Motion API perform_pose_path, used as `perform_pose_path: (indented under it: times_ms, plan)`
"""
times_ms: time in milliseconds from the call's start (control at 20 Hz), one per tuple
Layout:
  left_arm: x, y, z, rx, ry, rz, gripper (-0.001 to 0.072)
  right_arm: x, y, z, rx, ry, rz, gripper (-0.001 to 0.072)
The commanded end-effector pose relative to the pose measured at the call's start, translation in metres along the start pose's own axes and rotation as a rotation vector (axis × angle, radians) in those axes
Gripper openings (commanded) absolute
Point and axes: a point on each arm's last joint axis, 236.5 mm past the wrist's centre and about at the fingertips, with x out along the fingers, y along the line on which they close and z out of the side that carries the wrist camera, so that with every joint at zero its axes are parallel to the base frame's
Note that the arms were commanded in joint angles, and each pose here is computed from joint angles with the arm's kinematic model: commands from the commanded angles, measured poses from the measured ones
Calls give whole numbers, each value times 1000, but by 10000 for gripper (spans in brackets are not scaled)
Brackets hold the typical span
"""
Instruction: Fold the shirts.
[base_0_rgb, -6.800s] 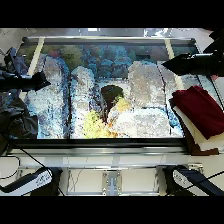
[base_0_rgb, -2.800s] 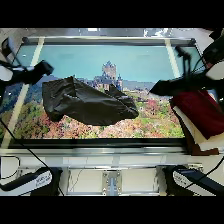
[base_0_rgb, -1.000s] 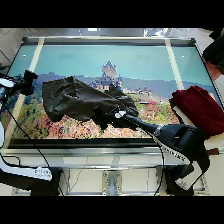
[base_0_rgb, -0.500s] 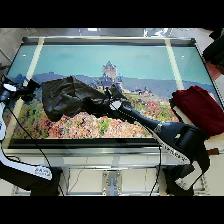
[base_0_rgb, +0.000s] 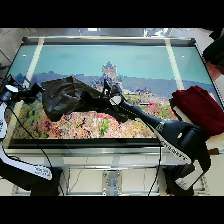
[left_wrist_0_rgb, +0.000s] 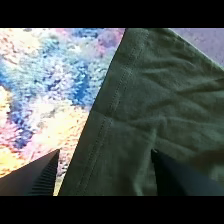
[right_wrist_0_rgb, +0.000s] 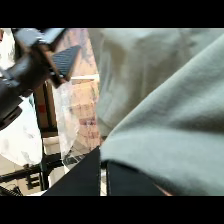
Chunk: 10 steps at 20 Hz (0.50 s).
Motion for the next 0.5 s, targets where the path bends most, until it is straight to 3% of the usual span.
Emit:
perform_pose_path:
  times_ms: [0,50,200,250,450]
  plan:
    - [11,-2,-12,12,34,0,580,-3,19,6,-46,-12,27,13]
    - [13,-3,-13,14,33,-1,532,-3,24,7,-52,-16,36,13]
    - [13,-4,-10,18,19,-1,78,-5,37,12,-102,-26,50,13]
    - [13,-5,-8,19,9,0,13,-6,42,14,-123,-31,55,13]
    - [-1,-22,1,-19,-12,-50,11,-25,79,41,-309,-92,81,12]
